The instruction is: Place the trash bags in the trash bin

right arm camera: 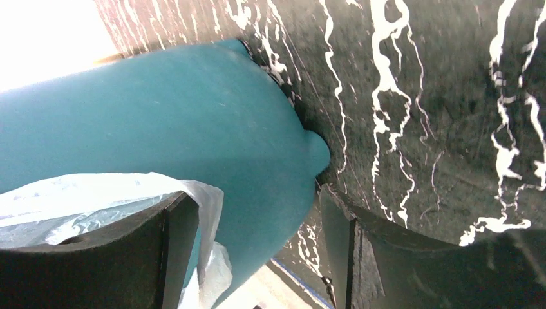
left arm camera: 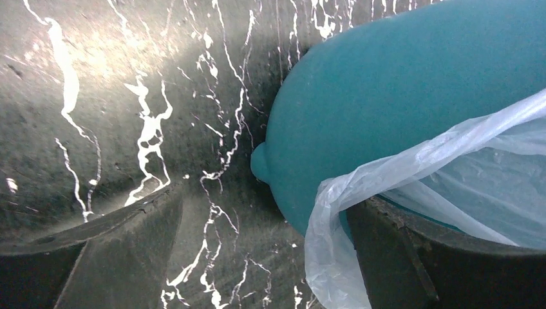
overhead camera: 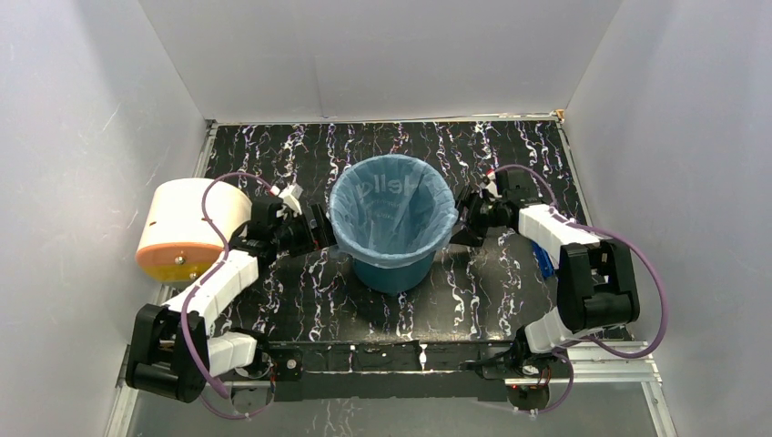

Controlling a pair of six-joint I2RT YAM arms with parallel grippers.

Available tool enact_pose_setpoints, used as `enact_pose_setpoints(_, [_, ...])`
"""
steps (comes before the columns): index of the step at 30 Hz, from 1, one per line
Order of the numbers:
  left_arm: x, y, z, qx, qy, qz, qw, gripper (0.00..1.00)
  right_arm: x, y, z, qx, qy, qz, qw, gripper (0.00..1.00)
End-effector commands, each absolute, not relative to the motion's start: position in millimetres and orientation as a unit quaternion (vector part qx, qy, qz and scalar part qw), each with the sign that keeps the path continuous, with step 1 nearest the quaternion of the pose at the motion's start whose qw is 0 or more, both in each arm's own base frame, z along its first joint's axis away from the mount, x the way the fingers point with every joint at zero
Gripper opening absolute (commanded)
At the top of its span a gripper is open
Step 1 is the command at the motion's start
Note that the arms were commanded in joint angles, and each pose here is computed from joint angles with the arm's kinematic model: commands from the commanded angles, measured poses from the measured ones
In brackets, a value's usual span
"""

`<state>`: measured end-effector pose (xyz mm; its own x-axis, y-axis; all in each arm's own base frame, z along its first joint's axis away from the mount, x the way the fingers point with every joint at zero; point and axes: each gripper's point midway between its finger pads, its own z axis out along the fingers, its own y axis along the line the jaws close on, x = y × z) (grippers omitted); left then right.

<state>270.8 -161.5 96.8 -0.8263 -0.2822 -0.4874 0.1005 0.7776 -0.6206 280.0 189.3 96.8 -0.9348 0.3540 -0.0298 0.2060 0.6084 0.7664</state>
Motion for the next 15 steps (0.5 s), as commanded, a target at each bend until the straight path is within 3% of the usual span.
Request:
enact_pose_setpoints(1, [264,-183,122,-0.046,0.87,-0.39,0.299,0.94,297,191,123,0.11,0.893,0.417,0.126,0.77])
enact_pose_setpoints(6, [270,-183,134,-0.069,0.853,-0.398,0.329,0.94,299,174,125,0.134,0.897,0.395,0.147,0.77])
enact_pose_setpoints(15, [270,-141,121,-0.075,0.898,-0.264,0.343,0.95,305,122,149,0.176,0.903,0.279,0.275,0.84])
